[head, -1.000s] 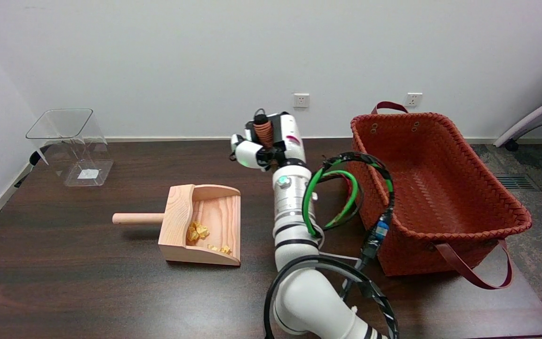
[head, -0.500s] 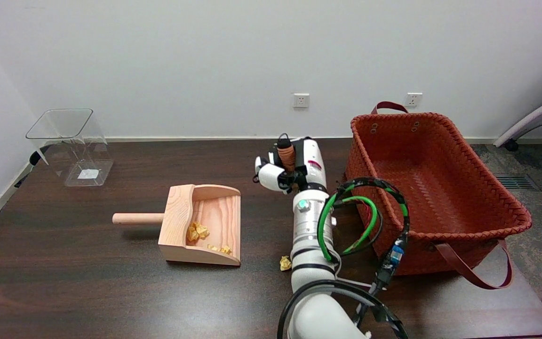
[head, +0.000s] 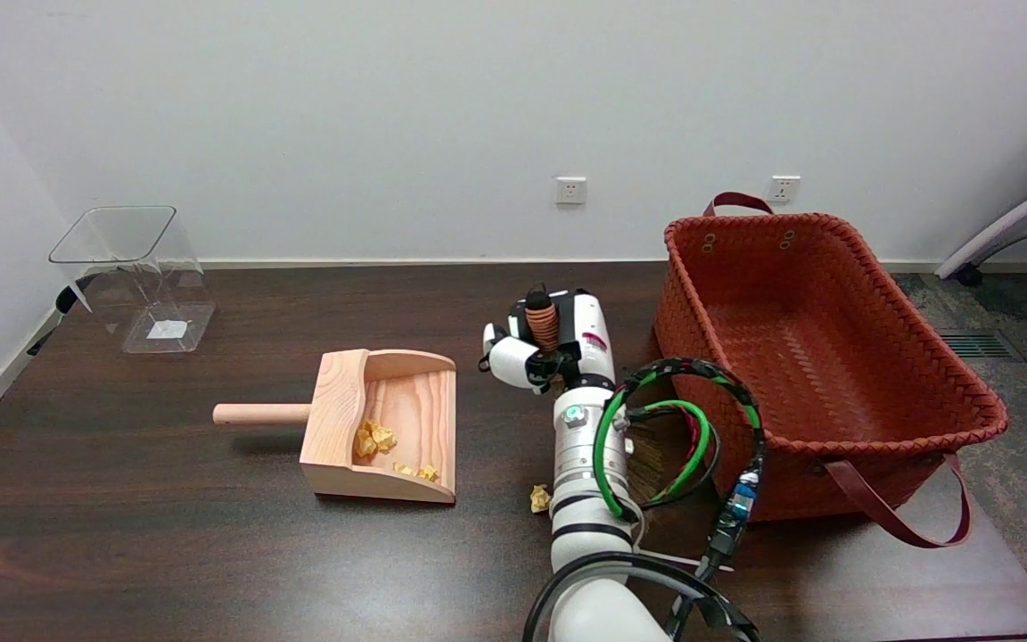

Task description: Sweep the paper balls into the dustpan.

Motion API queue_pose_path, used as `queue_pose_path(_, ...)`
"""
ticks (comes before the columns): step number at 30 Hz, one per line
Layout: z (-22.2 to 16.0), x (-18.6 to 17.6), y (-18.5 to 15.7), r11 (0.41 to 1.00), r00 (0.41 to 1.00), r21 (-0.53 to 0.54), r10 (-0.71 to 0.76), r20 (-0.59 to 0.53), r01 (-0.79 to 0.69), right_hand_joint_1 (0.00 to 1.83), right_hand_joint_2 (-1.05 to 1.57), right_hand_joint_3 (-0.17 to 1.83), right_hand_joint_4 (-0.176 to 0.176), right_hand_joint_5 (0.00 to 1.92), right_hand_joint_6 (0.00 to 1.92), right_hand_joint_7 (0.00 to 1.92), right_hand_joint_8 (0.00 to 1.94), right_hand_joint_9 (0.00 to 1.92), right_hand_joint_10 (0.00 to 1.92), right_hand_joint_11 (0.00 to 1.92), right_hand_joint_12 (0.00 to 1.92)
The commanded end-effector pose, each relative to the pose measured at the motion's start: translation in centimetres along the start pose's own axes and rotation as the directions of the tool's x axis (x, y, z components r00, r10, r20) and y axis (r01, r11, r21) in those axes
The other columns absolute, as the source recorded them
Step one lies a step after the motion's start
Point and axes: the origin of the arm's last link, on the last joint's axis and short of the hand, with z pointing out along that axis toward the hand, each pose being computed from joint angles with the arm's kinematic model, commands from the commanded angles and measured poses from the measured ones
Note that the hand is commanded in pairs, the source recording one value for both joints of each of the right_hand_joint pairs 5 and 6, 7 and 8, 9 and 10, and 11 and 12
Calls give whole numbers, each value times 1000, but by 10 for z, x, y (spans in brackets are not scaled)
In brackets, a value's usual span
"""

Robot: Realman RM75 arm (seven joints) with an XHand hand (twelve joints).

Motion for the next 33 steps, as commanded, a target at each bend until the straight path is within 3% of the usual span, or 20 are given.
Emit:
queue_pose_path(1, 2, -37, 0, 993, 988, -50, 111, 103, -106, 1359, 978, 668, 0, 1920, 1920, 1920, 1920, 1920, 1920, 1920, 1920)
queue_pose_path(33, 30, -93, -42, 977, 950, 14, 205, 233, -214, 1351, 979, 677, 0, 1920, 1920, 1920, 1920, 1920, 1920, 1920, 1920)
